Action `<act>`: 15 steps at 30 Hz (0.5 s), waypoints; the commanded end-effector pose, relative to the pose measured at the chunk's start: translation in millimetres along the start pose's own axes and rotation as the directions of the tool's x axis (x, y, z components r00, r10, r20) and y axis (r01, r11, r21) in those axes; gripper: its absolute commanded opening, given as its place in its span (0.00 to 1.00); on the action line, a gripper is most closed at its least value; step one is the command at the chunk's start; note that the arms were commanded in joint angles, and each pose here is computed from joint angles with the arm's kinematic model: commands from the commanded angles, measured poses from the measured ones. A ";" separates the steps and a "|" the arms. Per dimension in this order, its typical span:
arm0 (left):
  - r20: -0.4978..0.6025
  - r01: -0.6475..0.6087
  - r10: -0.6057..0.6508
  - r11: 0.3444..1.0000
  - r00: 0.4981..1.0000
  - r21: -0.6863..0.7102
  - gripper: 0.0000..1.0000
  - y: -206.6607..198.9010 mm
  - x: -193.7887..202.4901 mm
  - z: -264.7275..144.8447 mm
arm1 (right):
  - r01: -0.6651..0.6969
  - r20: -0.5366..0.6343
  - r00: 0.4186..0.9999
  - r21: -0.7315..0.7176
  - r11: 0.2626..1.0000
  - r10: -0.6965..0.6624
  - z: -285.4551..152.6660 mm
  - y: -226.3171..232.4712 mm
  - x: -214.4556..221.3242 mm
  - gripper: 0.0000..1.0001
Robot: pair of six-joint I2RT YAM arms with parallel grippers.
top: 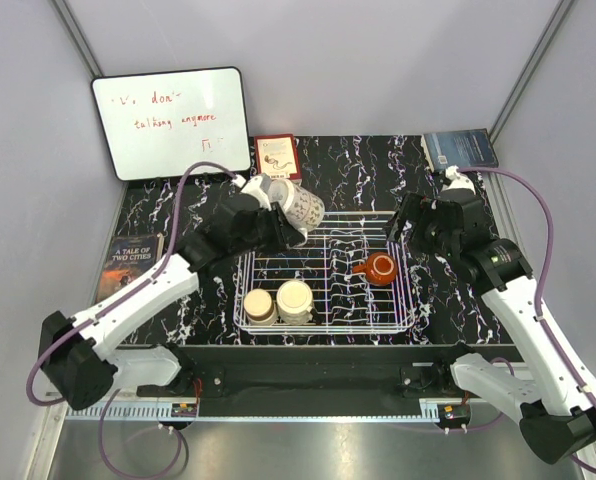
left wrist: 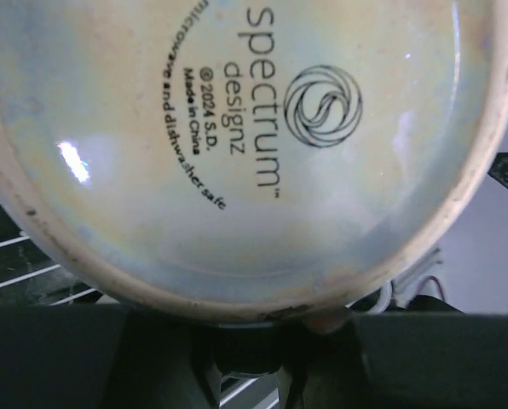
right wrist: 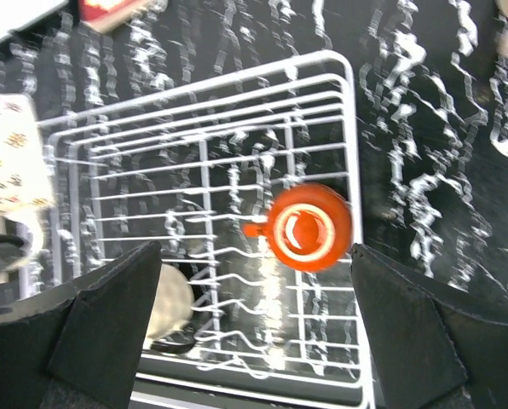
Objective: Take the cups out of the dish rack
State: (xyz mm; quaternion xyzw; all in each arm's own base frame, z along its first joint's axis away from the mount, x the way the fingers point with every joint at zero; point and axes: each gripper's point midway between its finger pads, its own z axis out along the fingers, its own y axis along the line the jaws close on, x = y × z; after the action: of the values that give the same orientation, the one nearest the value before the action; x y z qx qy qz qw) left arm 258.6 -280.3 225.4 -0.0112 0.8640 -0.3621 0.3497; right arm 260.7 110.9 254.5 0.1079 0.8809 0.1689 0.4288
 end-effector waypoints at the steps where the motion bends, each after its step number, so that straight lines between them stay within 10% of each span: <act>1: 0.093 -0.017 -0.034 0.866 0.995 0.500 0.00 -91.7 -35.7 -47.1 | -0.030 0.097 0.994 -0.175 0.984 0.047 -19.6 40.7 -33.6 1.00; 15: -0.101 0.129 -0.090 0.410 0.991 0.903 0.00 -126.3 -11.9 -106.1 | -0.059 0.051 0.992 -0.630 0.774 0.117 -55.6 124.7 -38.2 1.00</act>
State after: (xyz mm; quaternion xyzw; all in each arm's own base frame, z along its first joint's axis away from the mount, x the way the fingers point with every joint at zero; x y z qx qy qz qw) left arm 213.0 -319.9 277.5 0.0149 0.6988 -0.6794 0.2235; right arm 257.6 176.9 323.7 0.0537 0.8004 0.3809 0.4598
